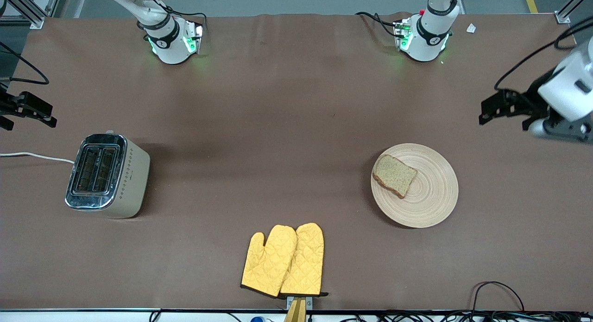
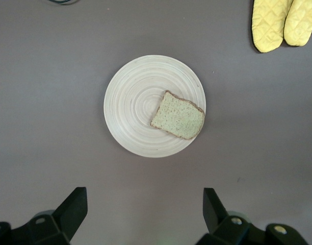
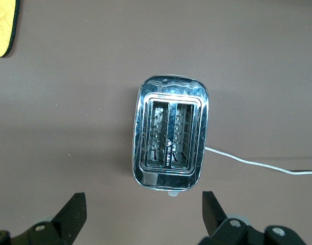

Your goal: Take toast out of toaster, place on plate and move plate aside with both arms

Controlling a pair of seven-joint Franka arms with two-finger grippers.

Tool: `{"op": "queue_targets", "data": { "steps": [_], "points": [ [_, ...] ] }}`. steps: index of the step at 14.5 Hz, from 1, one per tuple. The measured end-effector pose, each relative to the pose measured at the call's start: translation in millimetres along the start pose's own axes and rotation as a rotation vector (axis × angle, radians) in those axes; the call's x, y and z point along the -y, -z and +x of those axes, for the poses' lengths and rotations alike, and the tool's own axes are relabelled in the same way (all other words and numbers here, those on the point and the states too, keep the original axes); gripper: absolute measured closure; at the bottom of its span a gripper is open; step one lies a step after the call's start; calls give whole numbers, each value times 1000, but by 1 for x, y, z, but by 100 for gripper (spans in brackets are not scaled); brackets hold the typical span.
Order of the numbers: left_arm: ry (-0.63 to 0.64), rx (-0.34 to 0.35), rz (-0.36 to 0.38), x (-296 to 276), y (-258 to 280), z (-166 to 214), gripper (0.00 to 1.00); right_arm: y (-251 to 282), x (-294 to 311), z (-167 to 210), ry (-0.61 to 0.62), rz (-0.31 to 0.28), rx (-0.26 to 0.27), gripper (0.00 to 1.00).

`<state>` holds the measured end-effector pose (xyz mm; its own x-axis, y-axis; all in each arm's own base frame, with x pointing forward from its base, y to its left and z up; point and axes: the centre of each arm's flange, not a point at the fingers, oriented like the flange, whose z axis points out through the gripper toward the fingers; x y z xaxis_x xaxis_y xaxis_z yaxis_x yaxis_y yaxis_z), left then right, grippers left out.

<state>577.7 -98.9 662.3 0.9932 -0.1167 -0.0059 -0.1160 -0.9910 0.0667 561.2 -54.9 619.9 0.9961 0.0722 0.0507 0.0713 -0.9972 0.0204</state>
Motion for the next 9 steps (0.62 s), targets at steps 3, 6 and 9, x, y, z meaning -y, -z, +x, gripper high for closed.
{"op": "queue_targets", "data": {
  "steps": [3,6,9],
  "points": [
    [7,-79,11,-5,-6,-15,0,0,0,0,0,0,0,0],
    [-2,-115,20,-13,-27,-29,0,0,0,0,0,0,0,0],
    [-7,-124,25,-12,-27,-37,0,0,0,0,0,0,0,0]
  ]
}}
